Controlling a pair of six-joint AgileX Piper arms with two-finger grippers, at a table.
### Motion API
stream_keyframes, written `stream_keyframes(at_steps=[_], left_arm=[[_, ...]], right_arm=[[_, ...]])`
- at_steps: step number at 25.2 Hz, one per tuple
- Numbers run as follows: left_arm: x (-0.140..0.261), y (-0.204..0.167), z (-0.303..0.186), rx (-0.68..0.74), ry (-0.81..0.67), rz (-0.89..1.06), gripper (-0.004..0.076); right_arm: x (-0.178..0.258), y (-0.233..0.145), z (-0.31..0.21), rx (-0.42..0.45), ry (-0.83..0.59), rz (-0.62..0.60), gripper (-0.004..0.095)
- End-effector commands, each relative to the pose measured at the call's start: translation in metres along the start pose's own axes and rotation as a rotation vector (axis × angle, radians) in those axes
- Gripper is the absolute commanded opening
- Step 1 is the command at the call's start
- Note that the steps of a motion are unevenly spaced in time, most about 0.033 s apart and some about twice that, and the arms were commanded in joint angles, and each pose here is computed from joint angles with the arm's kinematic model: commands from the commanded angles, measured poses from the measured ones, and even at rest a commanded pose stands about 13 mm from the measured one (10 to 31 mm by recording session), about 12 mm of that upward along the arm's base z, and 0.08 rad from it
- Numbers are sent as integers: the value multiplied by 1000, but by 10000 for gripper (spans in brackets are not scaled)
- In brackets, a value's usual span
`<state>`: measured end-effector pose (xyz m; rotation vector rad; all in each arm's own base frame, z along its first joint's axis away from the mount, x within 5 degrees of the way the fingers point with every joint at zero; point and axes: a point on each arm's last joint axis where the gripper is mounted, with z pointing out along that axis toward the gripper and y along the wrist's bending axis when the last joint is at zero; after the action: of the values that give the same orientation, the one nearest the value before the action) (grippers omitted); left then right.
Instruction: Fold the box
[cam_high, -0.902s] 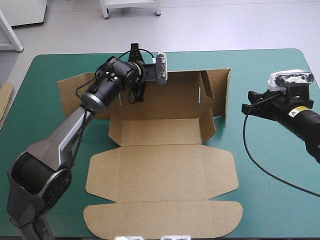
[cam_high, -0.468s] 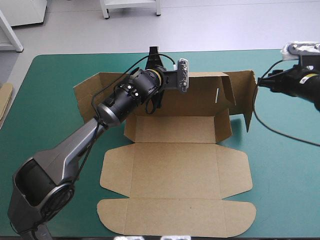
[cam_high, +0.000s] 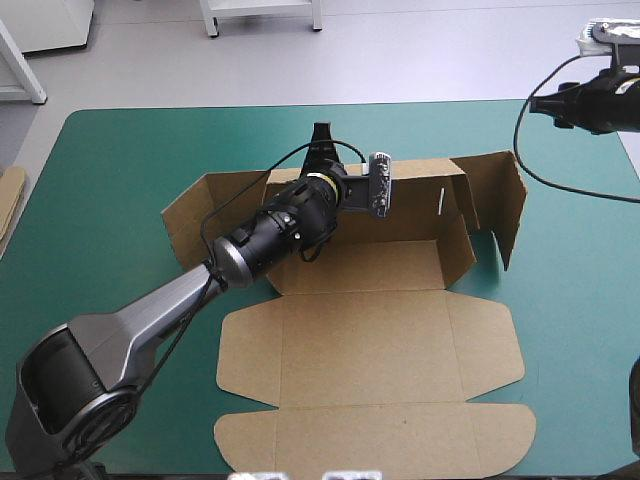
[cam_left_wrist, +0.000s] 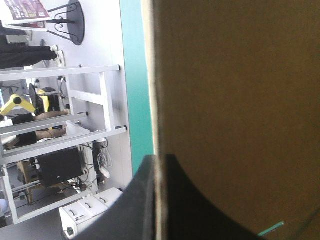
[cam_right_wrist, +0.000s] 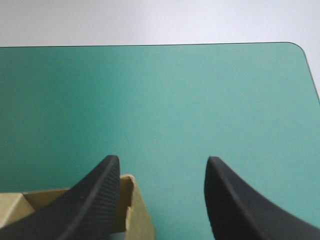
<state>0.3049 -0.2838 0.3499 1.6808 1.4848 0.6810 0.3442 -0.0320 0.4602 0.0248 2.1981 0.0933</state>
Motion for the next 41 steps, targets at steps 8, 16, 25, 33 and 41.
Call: stream_keyframes(at_steps=[8, 16, 25, 33, 41], left_arm=[[-8, 1, -26, -40, -72, -130, -8], [-7, -4, -20, -90, -48, -102, -9], [-16, -27, -14, -279, -47, 15, -9], [-16, -25, -15, -302, -47, 12, -8], [-15, -25, -15, -303, -36, 1, -8]], right_arm=[[-24, 5, 39, -157, 35, 21, 486], [-12, 3, 94, -190, 189, 27, 481], [-3, 23, 110, -195, 255, -26, 441], [10, 21, 119, -187, 317, -6, 440], [22, 23, 101, -186, 354, -8, 441]])
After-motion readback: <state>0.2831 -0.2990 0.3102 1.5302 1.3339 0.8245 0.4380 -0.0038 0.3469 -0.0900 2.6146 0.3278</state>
